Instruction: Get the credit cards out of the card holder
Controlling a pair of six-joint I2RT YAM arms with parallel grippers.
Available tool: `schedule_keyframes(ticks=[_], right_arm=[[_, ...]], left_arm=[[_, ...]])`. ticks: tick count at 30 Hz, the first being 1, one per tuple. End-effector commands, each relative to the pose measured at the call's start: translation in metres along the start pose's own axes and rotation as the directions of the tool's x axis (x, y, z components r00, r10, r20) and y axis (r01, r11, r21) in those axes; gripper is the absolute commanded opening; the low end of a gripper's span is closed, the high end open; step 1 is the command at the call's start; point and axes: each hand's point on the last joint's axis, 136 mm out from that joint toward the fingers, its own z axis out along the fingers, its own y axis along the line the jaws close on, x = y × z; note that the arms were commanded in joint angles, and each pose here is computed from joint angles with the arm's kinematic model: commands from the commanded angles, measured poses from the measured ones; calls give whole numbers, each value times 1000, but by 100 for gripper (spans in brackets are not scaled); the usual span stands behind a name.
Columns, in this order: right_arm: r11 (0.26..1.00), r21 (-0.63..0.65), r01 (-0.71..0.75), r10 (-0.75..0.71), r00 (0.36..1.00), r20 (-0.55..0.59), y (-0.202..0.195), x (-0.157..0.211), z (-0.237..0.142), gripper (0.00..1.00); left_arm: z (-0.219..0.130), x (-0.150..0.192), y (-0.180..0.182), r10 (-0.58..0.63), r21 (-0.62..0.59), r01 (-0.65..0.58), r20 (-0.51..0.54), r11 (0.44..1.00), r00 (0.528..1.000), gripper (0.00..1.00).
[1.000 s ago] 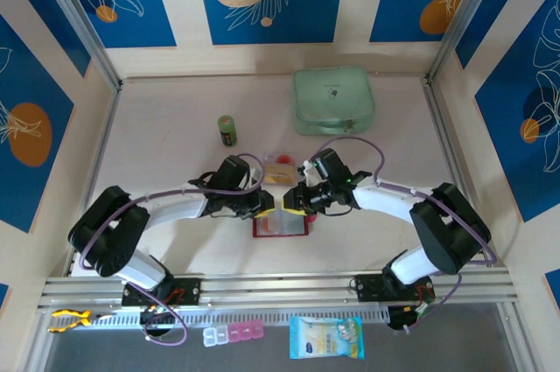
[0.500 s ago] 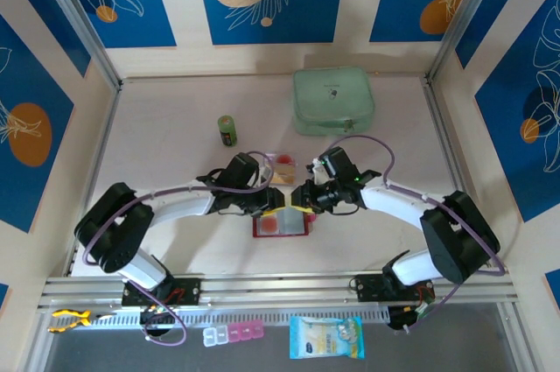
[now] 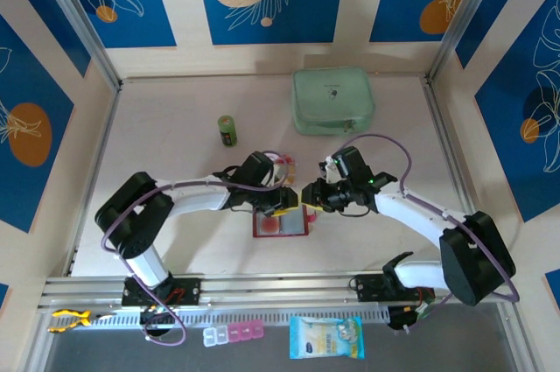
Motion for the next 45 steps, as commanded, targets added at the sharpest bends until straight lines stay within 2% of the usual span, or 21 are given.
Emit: schedule_keyframes(ticks=[1, 7, 18, 30, 45], right_arm=[[1000, 11, -5, 5, 1000, -13, -5, 6, -3, 34], [1000, -18, -21, 21, 999, -34, -1, 6, 3, 31], [1000, -25, -5, 2, 992, -127, 17, 12, 36, 23], [999, 12, 29, -26, 975, -220, 32, 18, 78, 19], [981, 194, 5, 48, 962, -268, -21, 31, 100, 16]], left_arm=[[1, 1, -12, 24, 29, -24, -12, 999, 1000, 44], [-7, 2, -4, 27, 10, -27, 4, 1000, 1000, 43], [-37, 1, 33, -18, -32, 21, 71, 999, 997, 25], [-58, 11, 78, -65, -103, 76, 107, 992, 992, 15], [-55, 14, 96, -84, -129, 96, 96, 987, 992, 8]])
